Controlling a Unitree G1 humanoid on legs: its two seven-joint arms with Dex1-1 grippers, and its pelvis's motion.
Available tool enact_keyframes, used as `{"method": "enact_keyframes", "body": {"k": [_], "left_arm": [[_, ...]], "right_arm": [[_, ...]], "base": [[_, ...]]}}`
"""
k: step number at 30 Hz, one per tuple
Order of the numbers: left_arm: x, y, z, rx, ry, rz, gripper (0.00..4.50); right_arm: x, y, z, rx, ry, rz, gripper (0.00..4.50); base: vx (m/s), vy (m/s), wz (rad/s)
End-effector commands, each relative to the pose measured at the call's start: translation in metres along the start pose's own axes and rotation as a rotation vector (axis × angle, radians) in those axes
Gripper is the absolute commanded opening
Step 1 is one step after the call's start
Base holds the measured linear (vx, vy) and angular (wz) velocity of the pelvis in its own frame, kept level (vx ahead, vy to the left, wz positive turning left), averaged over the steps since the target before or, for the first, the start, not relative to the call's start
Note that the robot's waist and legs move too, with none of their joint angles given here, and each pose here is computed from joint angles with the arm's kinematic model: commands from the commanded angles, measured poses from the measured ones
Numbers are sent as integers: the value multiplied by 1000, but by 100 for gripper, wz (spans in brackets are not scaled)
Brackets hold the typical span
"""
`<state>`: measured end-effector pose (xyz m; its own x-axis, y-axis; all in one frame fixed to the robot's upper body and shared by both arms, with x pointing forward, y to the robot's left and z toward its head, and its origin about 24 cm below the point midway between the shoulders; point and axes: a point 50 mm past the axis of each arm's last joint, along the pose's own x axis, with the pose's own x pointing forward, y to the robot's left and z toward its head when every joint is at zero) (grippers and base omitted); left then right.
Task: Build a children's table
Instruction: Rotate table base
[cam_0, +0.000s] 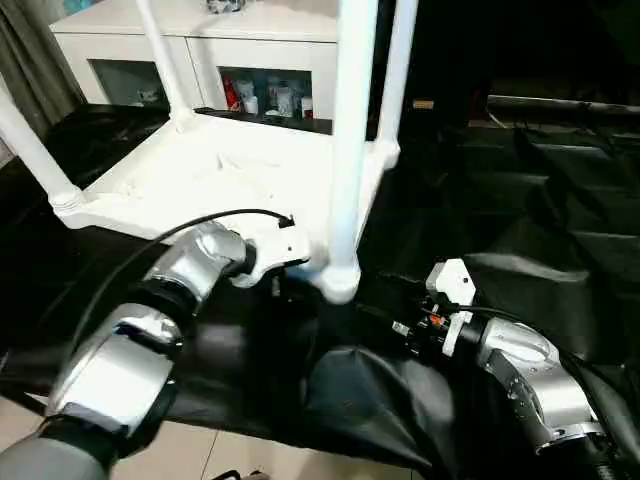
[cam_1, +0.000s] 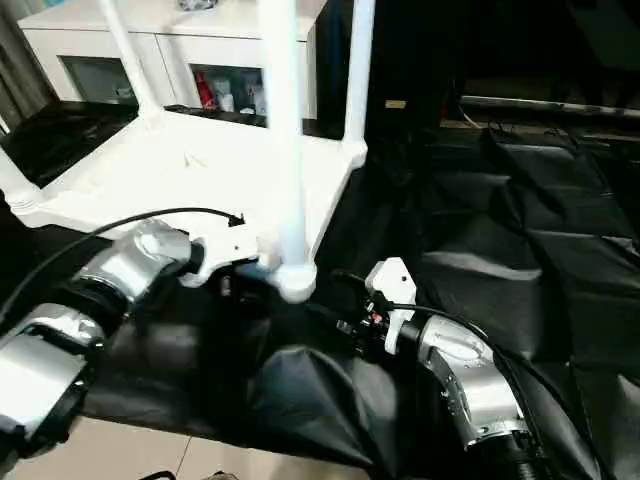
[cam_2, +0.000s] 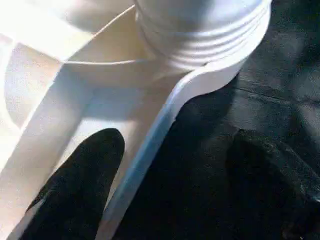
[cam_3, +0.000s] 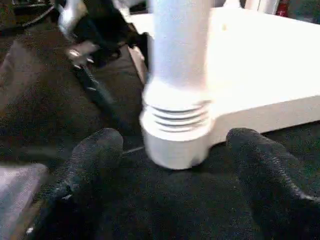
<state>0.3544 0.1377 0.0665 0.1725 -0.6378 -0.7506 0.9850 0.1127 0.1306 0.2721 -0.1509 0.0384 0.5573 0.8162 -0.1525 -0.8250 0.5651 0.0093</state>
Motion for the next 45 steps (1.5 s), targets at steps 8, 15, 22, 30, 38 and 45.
{"method": "enact_keyframes", "body": {"k": [8,15,22,30,38,45], "left_arm": [[-3,-12,-22,-70,117,-62,320],[1,-23,-23,-132,107,-117,244],[15,-31,-21,-195,87,-91,196],[38,-30,-6,-361,14,32,151],[41,-29,-2,-457,12,150,115],[32,-33,10,-488,-57,154,81]], "right_arm": [[5,-8,5,-54,-2,1,449],[7,-4,7,-46,1,84,450],[0,5,-1,-39,74,182,450],[-7,-10,1,-95,69,28,450],[-13,-11,6,-112,51,-53,450],[-22,-7,16,-77,14,-40,450]], "base": [[0,0,0],[0,0,0],[0,0,0],[0,0,0],[0,0,0],[0,0,0]]}}
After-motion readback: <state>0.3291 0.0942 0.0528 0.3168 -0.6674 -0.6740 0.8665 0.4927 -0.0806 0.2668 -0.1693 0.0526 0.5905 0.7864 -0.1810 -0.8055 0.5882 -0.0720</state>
